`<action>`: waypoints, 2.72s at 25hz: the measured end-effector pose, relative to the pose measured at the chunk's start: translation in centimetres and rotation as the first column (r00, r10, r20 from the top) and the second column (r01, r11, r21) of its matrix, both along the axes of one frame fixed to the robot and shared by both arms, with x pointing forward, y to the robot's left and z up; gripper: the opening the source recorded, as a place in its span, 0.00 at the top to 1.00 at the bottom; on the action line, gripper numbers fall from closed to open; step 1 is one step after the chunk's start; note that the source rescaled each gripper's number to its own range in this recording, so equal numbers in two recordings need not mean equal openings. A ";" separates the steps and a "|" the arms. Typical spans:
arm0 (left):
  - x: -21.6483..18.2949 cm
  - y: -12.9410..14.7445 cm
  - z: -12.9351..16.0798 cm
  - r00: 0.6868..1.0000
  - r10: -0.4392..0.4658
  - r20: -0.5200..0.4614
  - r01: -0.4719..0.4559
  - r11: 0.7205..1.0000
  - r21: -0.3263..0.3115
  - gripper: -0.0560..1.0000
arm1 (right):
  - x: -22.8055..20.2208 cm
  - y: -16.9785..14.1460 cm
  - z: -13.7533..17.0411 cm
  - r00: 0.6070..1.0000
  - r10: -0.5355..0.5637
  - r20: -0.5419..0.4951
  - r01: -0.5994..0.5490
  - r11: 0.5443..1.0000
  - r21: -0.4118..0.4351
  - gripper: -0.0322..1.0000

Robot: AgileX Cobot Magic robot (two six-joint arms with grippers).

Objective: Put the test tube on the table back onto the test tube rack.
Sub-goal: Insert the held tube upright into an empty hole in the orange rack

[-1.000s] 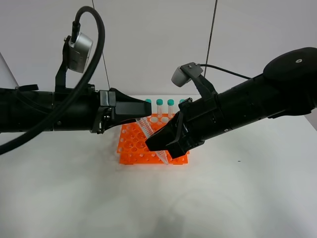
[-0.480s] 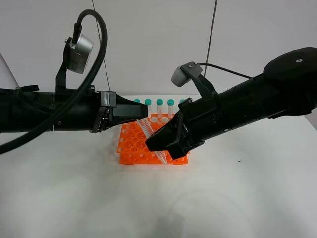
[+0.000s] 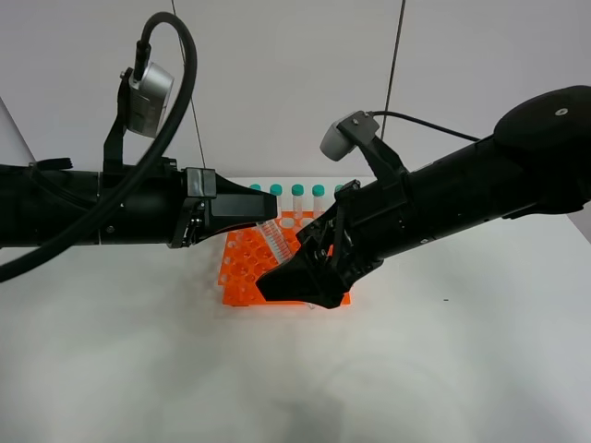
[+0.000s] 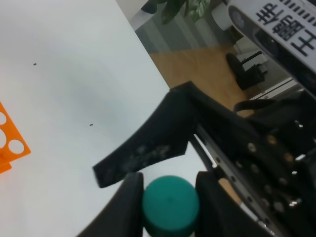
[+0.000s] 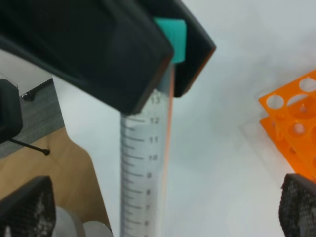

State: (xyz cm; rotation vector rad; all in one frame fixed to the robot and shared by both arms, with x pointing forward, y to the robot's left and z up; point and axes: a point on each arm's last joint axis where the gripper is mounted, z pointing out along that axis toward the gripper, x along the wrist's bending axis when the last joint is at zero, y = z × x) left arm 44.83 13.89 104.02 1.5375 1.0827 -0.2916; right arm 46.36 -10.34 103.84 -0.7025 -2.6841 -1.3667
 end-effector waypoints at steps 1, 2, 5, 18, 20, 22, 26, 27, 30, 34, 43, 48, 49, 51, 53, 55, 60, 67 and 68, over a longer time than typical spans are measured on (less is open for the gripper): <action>0.0 0.0 0.0 1.000 0.000 -0.001 0.000 1.000 -0.001 0.94 | -0.3 -0.2 0.5 1.000 0.003 0.008 -0.003 1.000 0.005 0.01; 0.0 0.0 0.0 1.000 0.000 -0.001 0.000 1.000 -0.001 0.94 | -0.7 -0.4 1.1 1.000 0.006 0.013 -0.007 1.000 0.011 0.01; 0.0 0.0 0.0 1.000 0.001 -0.002 -0.001 1.000 -0.001 0.94 | -2.2 -1.3 3.1 1.000 0.001 0.025 -0.001 1.000 0.017 0.01; 0.0 0.0 0.0 1.000 0.001 -0.002 -0.001 1.000 -0.001 0.94 | -1.8 -5.9 8.8 0.912 -0.399 0.092 0.406 0.852 -0.330 0.00; 0.0 0.0 0.0 1.000 0.002 -0.002 -0.002 1.000 0.000 0.94 | -0.7 -6.6 7.9 0.879 -0.461 0.126 0.469 0.783 -0.408 0.00; 0.0 0.0 0.0 1.000 0.006 -0.002 -0.006 1.000 0.002 0.94 | 0.6 -7.2 6.8 0.847 -0.517 0.125 0.512 0.730 -0.452 0.00; 0.1 0.1 -0.1 1.000 0.011 -0.002 -0.011 1.000 0.006 0.94 | 3.3 -8.9 4.5 0.788 -0.610 0.088 0.558 0.647 -0.520 0.00; 0.1 0.1 -0.1 1.000 0.013 -0.001 -0.013 1.000 0.007 0.94 | 3.9 -9.5 4.0 0.773 -0.630 0.081 0.567 0.628 -0.532 0.00; 0.1 0.1 -0.1 1.000 0.013 -0.001 -0.013 1.000 0.007 0.94 | 5.7 -12.0 2.9 0.705 -0.706 0.072 0.620 0.564 -0.545 0.00; 0.1 0.1 -0.1 1.000 0.014 -0.002 -0.014 1.000 0.007 0.94 | 7.0 -16.4 2.1 0.591 -0.804 0.060 0.684 0.460 -0.567 0.00; 0.2 0.1 -0.1 1.000 0.027 -0.001 -0.027 1.000 0.015 0.94 | 6.2 -18.2 1.8 0.548 -0.833 -0.082 0.638 0.479 -0.602 0.00; 0.2 0.1 -0.1 1.000 0.029 -0.001 -0.029 0.999 0.017 0.94 | 5.9 -18.0 1.7 0.557 -0.822 -0.122 0.608 0.503 -0.614 0.00; 0.2 0.1 -0.1 1.000 0.029 -0.001 -0.029 0.999 0.017 0.94 | 5.8 -17.9 1.7 0.557 -0.820 -0.130 0.600 0.505 -0.620 0.00; 0.2 0.1 -0.1 1.000 0.029 -0.001 -0.029 0.999 0.017 0.94 | 5.6 -17.9 1.7 0.557 -0.818 -0.144 0.583 0.508 -0.634 0.00; 0.2 0.1 -0.1 1.000 0.029 -0.001 -0.029 0.999 0.017 0.94 | 5.2 -17.9 1.7 0.557 -0.814 -0.166 0.553 0.512 -0.657 0.00; 0.2 0.1 -0.1 1.000 0.029 -0.001 -0.029 0.999 0.017 0.94 | 5.0 -17.9 1.7 0.555 -0.813 -0.175 0.542 0.513 -0.666 0.00; 0.2 0.1 -0.1 1.000 0.029 -0.001 -0.029 0.999 0.017 0.94 | 2.3 -17.9 1.6 0.552 -0.812 -0.190 0.535 0.519 -0.666 0.00; 0.3 0.2 -0.2 0.999 0.032 0.000 -0.032 0.999 0.019 0.94 | -5.9 -18.1 0.8 0.564 -0.808 -0.171 0.554 0.524 -0.647 0.00; 0.3 0.2 -0.2 0.999 0.032 0.000 -0.032 0.999 0.019 0.94 | -7.0 -18.1 0.7 0.572 -0.805 -0.158 0.566 0.526 -0.634 0.00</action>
